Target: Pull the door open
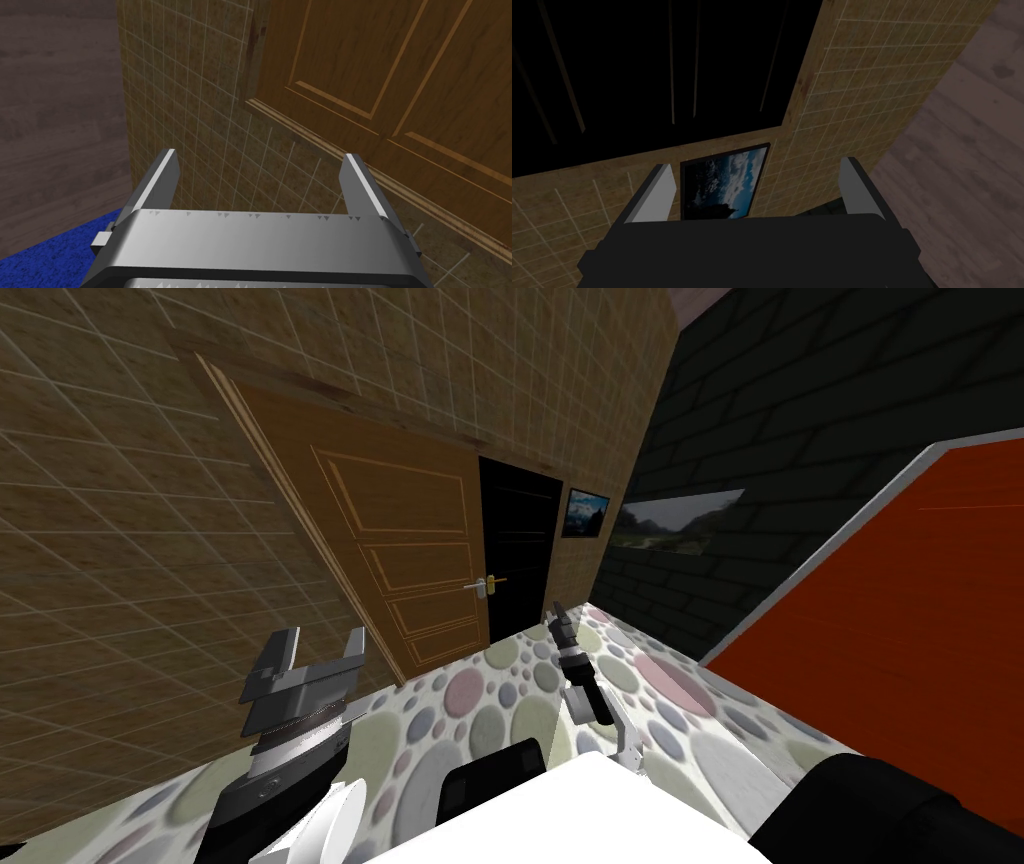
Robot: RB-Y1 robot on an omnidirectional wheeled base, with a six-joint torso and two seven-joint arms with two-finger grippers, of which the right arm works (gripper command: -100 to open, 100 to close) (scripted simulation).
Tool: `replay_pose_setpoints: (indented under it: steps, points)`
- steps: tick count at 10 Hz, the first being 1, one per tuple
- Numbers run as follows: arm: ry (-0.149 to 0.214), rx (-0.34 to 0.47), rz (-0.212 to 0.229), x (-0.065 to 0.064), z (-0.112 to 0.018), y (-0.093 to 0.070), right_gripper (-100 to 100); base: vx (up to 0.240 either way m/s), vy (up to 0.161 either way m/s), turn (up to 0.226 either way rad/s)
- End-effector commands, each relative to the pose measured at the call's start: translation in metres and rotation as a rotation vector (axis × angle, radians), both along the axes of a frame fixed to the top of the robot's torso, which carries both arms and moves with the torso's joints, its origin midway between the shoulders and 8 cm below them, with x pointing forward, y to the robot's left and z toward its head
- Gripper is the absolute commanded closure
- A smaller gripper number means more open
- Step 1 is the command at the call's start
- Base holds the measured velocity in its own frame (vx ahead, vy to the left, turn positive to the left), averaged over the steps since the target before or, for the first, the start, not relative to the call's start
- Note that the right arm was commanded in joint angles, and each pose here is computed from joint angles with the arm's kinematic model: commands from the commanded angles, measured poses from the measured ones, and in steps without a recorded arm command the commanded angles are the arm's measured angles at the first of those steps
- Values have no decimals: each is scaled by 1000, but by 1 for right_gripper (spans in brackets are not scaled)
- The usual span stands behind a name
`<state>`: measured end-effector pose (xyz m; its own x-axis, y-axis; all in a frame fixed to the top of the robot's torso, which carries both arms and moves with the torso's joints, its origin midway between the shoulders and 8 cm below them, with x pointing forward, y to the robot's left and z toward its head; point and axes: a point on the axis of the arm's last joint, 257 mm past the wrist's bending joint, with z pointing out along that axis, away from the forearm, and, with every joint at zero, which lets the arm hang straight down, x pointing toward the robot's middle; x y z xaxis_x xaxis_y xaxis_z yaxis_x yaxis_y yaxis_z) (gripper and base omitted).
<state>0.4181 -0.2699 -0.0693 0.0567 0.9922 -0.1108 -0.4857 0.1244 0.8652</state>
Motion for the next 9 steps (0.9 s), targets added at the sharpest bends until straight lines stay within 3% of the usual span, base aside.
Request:
replay_pose_setpoints:
  steps: [1, 9]
  points:
    - [23, 2, 5, 7, -10, -1, -100, 105, -2, 74]
    - [136, 16, 24, 45, -64, -10, -100, 102, -2, 72]
